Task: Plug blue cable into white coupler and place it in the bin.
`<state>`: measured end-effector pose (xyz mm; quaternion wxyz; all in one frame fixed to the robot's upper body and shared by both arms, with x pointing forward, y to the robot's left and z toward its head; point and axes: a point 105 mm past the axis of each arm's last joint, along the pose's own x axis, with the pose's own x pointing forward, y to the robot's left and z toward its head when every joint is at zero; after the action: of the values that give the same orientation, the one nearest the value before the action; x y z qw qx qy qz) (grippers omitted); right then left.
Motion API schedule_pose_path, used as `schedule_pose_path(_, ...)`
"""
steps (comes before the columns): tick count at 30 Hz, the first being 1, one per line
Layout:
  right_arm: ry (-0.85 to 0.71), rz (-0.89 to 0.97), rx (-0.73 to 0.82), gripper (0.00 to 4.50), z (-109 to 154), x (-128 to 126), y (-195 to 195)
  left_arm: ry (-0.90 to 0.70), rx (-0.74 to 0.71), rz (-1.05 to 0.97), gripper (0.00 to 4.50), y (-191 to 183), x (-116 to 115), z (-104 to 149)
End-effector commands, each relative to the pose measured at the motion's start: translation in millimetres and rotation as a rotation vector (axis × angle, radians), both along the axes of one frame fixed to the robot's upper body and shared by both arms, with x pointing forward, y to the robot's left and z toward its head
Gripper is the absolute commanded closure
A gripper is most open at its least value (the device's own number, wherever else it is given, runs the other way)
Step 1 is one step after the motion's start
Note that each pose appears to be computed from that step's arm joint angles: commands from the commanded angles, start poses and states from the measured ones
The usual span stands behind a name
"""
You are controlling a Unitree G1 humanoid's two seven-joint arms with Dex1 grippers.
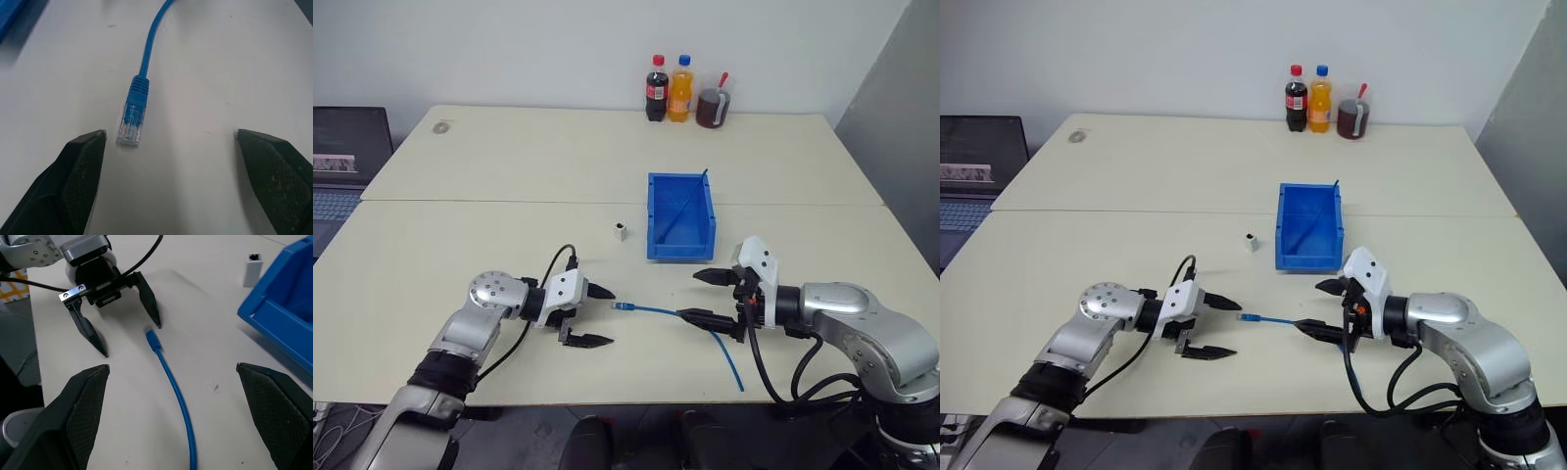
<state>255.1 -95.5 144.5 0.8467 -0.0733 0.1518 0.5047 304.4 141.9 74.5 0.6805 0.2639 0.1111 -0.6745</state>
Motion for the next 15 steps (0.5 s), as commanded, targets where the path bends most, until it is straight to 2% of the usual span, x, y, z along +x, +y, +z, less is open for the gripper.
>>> schedule_pose_path(1,-0.046,-0.04,0.002,0.06,9.0,-7.5,-3.8,0.026,0.045,-0.019,0.18,-0.3,10.4,-10.7)
schedule_pose_path(4,-0.047,-0.066,0.002,0.06,8.7,-8.6,-6.1,0.063,0.048,-0.022,0.56,-0.2,15.3,-12.7)
schedule_pose_path(15,-0.064,-0.096,-0.02,0.06,8.8,-7.9,-10.5,0.065,0.077,-0.077,2.67,-3.5,19.4,-16.9)
